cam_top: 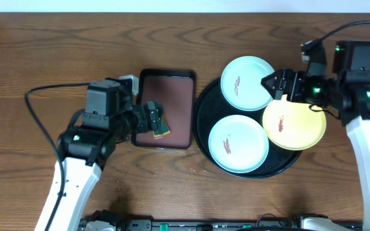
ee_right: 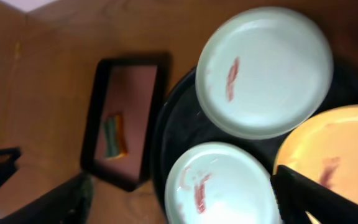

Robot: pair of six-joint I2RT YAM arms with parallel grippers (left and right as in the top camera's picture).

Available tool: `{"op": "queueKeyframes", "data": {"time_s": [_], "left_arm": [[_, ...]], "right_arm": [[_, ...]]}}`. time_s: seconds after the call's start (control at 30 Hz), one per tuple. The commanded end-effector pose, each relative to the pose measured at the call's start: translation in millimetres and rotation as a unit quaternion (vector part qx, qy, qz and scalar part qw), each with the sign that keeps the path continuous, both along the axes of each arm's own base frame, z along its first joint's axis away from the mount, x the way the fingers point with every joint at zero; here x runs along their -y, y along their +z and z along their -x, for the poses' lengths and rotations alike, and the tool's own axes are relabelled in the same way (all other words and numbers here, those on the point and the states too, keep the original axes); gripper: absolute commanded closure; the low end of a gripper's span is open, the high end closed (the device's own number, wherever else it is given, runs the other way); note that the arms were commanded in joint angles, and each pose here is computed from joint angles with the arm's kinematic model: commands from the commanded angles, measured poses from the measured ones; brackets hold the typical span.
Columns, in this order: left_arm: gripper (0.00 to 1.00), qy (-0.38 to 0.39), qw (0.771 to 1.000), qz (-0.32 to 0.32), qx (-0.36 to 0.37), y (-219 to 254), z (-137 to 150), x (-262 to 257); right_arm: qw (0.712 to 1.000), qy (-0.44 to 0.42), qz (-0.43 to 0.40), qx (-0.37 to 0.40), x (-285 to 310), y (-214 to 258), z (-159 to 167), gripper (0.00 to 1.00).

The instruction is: Clean dirty plates on tray and stack at the side

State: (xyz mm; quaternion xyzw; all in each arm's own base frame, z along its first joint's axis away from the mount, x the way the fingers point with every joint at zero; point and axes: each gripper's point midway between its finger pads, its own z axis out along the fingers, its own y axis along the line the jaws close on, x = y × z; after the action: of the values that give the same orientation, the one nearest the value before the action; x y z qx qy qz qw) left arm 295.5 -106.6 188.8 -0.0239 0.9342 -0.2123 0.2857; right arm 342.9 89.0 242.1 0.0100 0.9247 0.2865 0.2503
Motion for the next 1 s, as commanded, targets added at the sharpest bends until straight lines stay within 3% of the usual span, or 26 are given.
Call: {"op": "queueKeyframes", "data": {"time_s": [0.0, 0.1, 0.2, 0.3, 0.43, 0.63, 0.77, 0.8, 0.93, 0.97], "left_arm": [[0.15, 0.005, 0.998, -0.048, -0.036, -28, -8, -3], [0.17, -0.005, 0.994, -0.07, -0.086, -64, -12, 6], [0.21, 0.078, 0.982, -0.1, -0.139, -100, -20, -8], [0.23, 0.106, 0.975, -0.087, -0.175, -128, -27, -4], [0.55, 0.117, 0.969, -0.081, -0.204, -155, -31, 1], [0.66, 0.078, 0.972, -0.091, -0.204, -189, -43, 8], [0.9, 0.032, 0.973, -0.115, -0.197, -198, -44, 8], [0.92, 0.01, 0.975, -0.122, -0.184, -193, -47, 10], [0.91, -0.055, 0.978, -0.145, -0.137, -155, -65, 20], [0.78, -0.06, 0.979, -0.146, -0.13, -147, -68, 22]], "right_arm": [[0.998, 0.049, -0.024, -0.006, -21, 3, 7, 0.18], [0.998, 0.065, -0.014, -0.011, -29, -1, 13, 0.2], [0.997, 0.074, -0.006, -0.012, -35, -3, 15, 0.22], [0.997, 0.081, 0.0, -0.012, -41, -4, 17, 0.23], [0.996, 0.087, 0.014, -0.011, -46, -7, 18, 0.24], [0.996, 0.086, 0.022, -0.012, -48, -8, 19, 0.25], [0.996, 0.089, 0.022, -0.013, -50, -8, 20, 0.26], [0.996, 0.089, 0.022, -0.013, -50, -8, 20, 0.26], [0.996, 0.09, 0.022, -0.013, -50, -8, 20, 0.26], [0.996, 0.09, 0.022, -0.013, -50, -8, 20, 0.26]]}}
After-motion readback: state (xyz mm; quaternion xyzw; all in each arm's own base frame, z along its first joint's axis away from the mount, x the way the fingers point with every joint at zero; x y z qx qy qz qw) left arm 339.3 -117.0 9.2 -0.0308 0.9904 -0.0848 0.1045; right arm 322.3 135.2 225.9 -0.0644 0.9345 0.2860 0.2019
